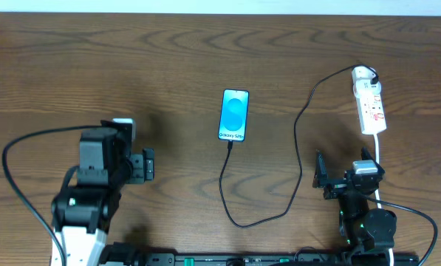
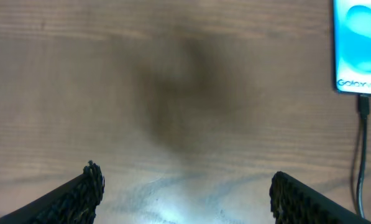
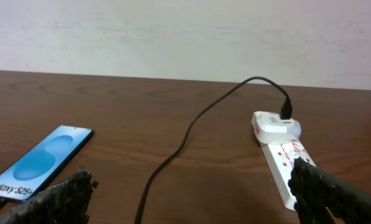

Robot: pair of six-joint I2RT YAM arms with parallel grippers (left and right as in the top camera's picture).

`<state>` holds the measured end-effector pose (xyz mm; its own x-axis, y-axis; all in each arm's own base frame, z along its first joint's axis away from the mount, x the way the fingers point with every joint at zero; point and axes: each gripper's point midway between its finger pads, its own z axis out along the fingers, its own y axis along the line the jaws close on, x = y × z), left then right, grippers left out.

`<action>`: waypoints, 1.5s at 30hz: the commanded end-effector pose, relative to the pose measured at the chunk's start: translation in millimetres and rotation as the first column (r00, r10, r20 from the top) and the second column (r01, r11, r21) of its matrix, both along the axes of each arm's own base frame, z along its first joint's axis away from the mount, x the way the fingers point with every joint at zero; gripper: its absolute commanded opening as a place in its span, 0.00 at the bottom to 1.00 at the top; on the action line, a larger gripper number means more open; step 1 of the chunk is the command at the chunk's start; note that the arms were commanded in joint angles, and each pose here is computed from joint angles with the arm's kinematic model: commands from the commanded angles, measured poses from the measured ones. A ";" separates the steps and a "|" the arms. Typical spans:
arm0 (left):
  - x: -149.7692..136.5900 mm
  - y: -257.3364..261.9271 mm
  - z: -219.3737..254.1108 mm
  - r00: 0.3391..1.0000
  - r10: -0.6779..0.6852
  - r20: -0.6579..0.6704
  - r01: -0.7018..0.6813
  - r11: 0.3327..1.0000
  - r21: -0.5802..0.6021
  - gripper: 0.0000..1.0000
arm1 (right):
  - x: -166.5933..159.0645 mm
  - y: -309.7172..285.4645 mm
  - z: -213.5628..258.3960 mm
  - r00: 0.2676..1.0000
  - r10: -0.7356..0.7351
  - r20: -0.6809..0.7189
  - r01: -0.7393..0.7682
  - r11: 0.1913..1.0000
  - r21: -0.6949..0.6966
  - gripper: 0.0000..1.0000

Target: Plug charger to phone and switch on socket

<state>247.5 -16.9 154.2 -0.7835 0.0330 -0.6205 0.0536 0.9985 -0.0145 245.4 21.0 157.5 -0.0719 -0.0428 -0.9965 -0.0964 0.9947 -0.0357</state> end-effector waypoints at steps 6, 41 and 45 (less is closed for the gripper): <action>-1.0 -8.9 -17.9 0.981 -0.065 0.185 0.070 0.997 -0.021 0.87 | 0.0 -1.5 -0.9 1.000 -0.007 0.002 0.007 1.000 -0.012 0.99; 1.2 -6.2 3.1 0.690 0.047 0.722 0.055 0.992 -0.117 0.88 | 0.0 -1.6 -0.9 1.000 -0.007 0.002 0.007 1.000 -0.012 0.99; -0.3 0.5 8.1 0.668 0.093 0.738 0.028 0.988 -0.150 0.87 | 0.0 -1.5 -0.9 1.000 -0.007 0.002 0.007 1.000 -0.012 0.99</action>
<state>247.7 -24.4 156.7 -0.0912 -0.0750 -0.9930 0.1119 0.9901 -0.0850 245.4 20.7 157.5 -0.0720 -0.0428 -0.9965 -0.0945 0.9949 -0.0359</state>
